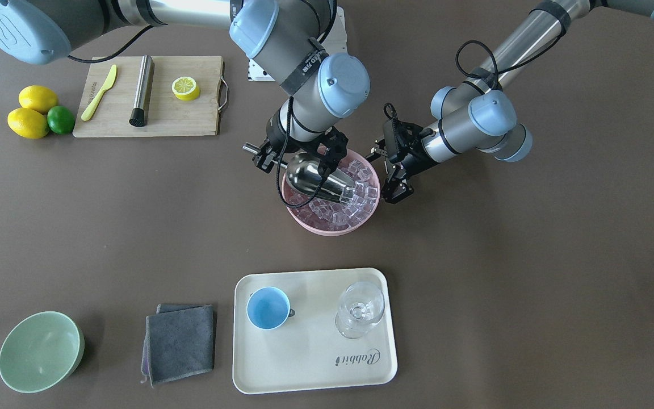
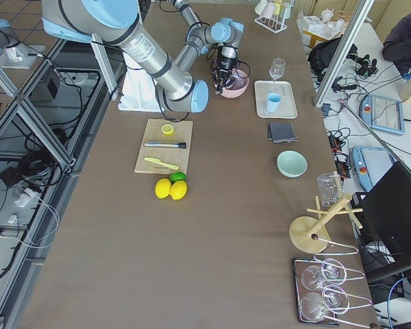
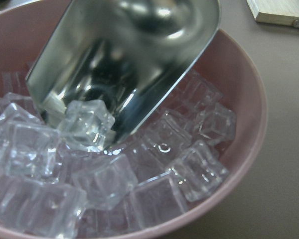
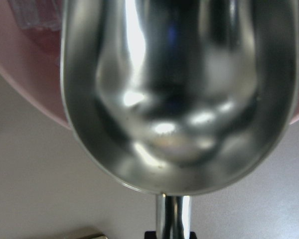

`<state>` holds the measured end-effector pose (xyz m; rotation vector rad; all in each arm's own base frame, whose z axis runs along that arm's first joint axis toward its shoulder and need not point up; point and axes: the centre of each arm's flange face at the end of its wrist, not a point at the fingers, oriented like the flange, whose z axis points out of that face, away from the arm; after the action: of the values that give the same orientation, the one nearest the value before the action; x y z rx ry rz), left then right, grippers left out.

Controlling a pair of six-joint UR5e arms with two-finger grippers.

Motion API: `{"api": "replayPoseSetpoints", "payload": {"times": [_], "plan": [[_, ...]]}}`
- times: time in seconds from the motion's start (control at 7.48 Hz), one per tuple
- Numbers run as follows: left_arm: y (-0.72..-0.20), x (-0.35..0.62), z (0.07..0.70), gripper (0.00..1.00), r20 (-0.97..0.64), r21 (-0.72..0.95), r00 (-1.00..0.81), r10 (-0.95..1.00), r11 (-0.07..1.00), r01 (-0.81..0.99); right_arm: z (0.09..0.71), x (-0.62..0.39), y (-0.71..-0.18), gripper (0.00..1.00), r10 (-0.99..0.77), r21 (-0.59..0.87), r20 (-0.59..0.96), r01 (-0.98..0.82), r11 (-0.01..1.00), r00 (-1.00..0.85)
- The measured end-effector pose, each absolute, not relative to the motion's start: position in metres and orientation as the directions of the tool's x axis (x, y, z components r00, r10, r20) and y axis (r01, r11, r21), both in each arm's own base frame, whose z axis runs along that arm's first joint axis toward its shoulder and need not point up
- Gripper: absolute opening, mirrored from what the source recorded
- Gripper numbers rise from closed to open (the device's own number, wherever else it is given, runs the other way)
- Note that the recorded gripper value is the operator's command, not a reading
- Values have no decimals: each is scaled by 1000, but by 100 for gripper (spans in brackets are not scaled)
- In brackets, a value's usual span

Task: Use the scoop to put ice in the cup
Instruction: 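Lift the scoop out of the bowl with the right gripper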

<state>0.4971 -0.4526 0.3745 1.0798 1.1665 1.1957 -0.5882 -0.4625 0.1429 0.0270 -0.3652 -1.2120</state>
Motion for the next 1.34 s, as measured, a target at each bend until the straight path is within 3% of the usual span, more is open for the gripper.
{"api": "replayPoseSetpoints", "payload": {"times": [1.34], "plan": [[-452, 498, 375, 98, -82, 991, 3, 997, 82, -107, 202, -517, -424, 0, -955, 404, 179, 867, 291, 237]]}}
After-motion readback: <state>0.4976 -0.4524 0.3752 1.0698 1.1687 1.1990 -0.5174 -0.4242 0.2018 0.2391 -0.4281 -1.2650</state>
